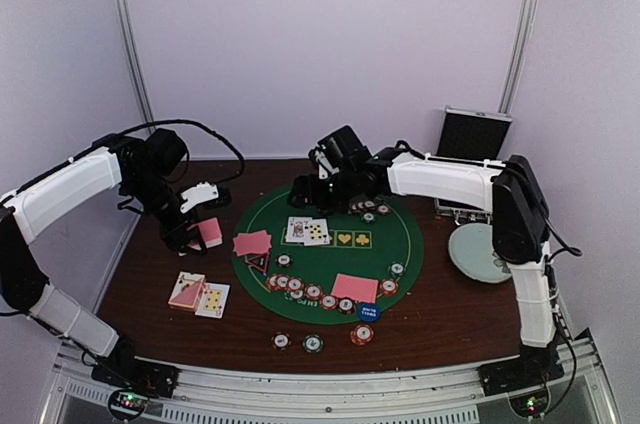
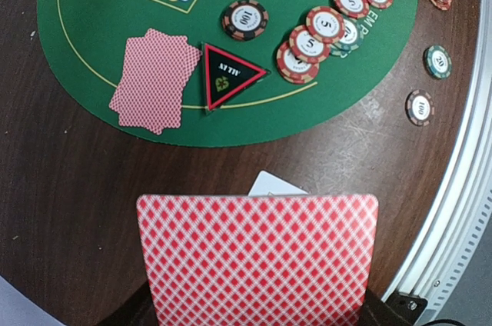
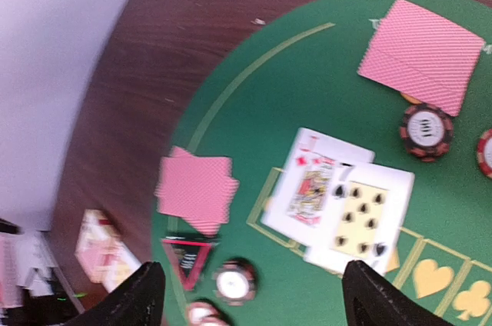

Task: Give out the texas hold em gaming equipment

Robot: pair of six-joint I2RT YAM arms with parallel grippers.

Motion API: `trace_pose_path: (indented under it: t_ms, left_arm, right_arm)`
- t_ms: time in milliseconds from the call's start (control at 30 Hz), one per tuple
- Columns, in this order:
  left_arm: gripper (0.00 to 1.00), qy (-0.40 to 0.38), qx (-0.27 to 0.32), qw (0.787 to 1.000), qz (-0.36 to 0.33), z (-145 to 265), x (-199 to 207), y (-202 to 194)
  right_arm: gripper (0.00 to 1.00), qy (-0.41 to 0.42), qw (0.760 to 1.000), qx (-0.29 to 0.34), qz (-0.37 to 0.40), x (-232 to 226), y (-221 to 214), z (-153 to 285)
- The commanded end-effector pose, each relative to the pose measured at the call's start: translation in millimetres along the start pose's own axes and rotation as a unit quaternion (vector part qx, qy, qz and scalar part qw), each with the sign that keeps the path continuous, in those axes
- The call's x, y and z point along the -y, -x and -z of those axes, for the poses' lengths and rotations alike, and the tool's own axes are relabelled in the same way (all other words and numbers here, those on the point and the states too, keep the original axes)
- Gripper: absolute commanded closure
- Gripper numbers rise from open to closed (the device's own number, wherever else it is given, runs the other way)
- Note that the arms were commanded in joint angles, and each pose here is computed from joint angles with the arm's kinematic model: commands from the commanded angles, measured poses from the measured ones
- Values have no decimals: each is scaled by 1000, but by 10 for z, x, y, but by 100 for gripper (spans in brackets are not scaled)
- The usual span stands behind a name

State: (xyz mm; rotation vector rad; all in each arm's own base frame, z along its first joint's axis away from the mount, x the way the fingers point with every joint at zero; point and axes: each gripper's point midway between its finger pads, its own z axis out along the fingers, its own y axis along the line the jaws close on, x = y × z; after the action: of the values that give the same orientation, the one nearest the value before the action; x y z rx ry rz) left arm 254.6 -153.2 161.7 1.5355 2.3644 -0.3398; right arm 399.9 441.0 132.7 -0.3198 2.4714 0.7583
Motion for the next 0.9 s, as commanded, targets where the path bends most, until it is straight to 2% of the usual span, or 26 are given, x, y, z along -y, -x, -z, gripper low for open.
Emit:
trace_pose_path:
  t_ms: [0,167,433,867]
  left_arm:
    - [100,7,30,999,-20,97,-12,157]
    - [100,4,38,999,-20,117,-5,196]
    - [100,-8,46,999,-22,103,14,250]
    - [100,-10,39,998,-54,63,72,341]
  right_arm:
    - [14,187,980,-36,-60,-694,22,274]
    - [11,288,949,-72,-104,-1031,-119,399]
    - [8,348,923,-119,-117,-1403,-369,390]
    - [7,377,906,-162,-105,-1762,-628,332]
